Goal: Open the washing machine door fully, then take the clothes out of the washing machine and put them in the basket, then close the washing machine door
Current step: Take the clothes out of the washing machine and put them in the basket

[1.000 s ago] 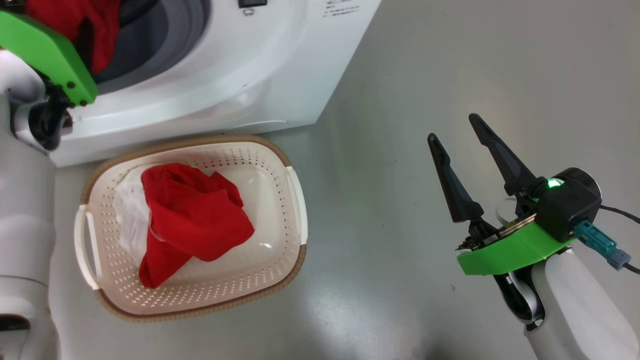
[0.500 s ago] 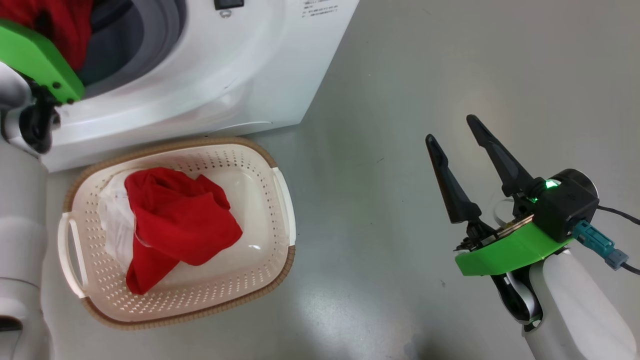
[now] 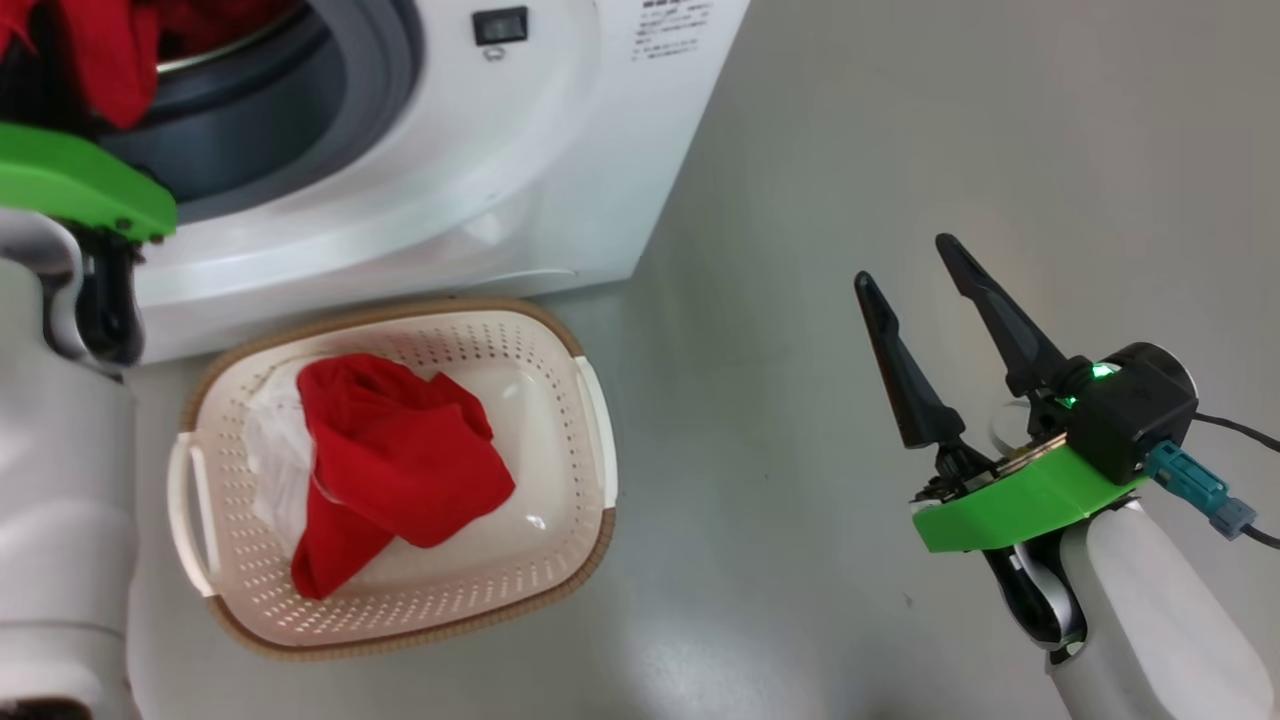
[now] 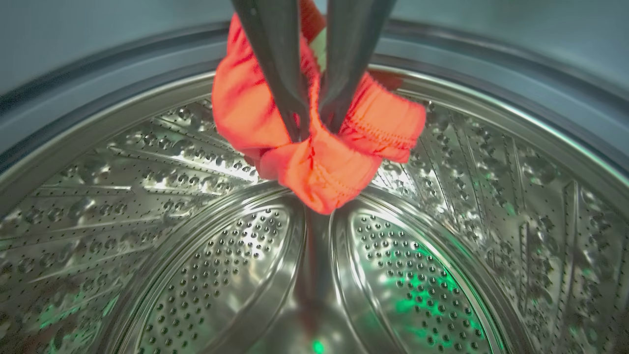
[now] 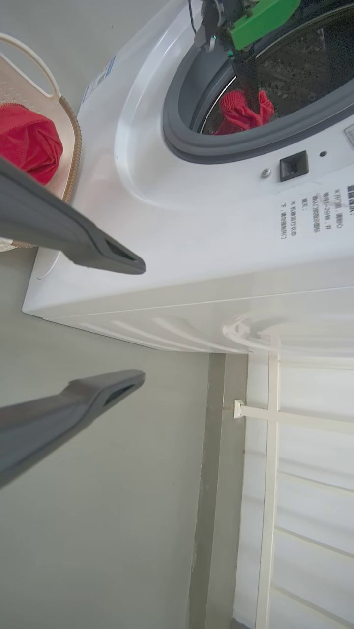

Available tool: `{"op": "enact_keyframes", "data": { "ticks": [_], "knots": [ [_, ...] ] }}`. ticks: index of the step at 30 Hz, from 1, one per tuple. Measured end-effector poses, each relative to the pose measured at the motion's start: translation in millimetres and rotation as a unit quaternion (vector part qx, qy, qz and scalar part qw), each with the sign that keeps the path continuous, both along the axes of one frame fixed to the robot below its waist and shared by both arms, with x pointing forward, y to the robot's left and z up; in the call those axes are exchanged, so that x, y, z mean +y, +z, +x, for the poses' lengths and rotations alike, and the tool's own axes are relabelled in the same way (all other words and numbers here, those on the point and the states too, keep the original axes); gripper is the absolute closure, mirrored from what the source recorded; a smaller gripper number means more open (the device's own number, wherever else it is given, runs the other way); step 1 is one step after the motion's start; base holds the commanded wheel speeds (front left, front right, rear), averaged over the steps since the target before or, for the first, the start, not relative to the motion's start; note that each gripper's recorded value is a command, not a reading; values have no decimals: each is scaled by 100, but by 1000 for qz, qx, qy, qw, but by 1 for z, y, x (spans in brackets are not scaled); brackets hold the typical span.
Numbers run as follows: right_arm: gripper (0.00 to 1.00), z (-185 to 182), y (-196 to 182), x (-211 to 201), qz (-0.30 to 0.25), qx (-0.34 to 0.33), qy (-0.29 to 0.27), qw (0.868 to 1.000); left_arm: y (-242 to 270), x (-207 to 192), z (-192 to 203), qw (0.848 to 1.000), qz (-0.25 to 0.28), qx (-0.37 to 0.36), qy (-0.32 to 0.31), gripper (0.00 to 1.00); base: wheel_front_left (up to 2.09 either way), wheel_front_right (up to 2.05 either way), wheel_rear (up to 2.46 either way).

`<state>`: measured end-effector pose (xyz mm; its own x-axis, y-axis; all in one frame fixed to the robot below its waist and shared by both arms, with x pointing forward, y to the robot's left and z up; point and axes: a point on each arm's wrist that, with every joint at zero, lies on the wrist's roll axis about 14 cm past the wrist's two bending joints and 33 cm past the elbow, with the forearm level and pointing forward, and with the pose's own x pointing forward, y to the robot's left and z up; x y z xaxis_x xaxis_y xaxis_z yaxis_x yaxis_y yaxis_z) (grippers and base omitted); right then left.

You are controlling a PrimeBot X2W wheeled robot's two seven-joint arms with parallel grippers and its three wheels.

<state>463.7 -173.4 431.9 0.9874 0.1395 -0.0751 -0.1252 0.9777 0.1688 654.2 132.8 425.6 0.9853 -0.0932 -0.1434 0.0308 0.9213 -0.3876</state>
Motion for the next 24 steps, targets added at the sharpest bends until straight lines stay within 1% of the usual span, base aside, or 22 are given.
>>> {"op": "enact_keyframes", "data": {
  "ticks": [5, 7, 11, 24],
  "knots": [
    [0, -1, 9, 2, 0, -11, 4, 1000, 27, 7, -15, 999, -1, -48, 3, 100, 0, 0, 0],
    [0, -2, 14, 4, 2, -16, 7, 1000, 42, 10, -24, 997, 12, -75, 2, 100, 0, 0, 0],
    [0, -6, 22, 8, 5, -25, 10, 1000, 67, 20, -47, 991, 52, -120, 11, 100, 0, 0, 0],
    [0, -28, 43, 7, 9, -43, 5, 999, 115, 39, -131, 977, 83, -193, 44, 100, 0, 0, 0]
  ]
}}
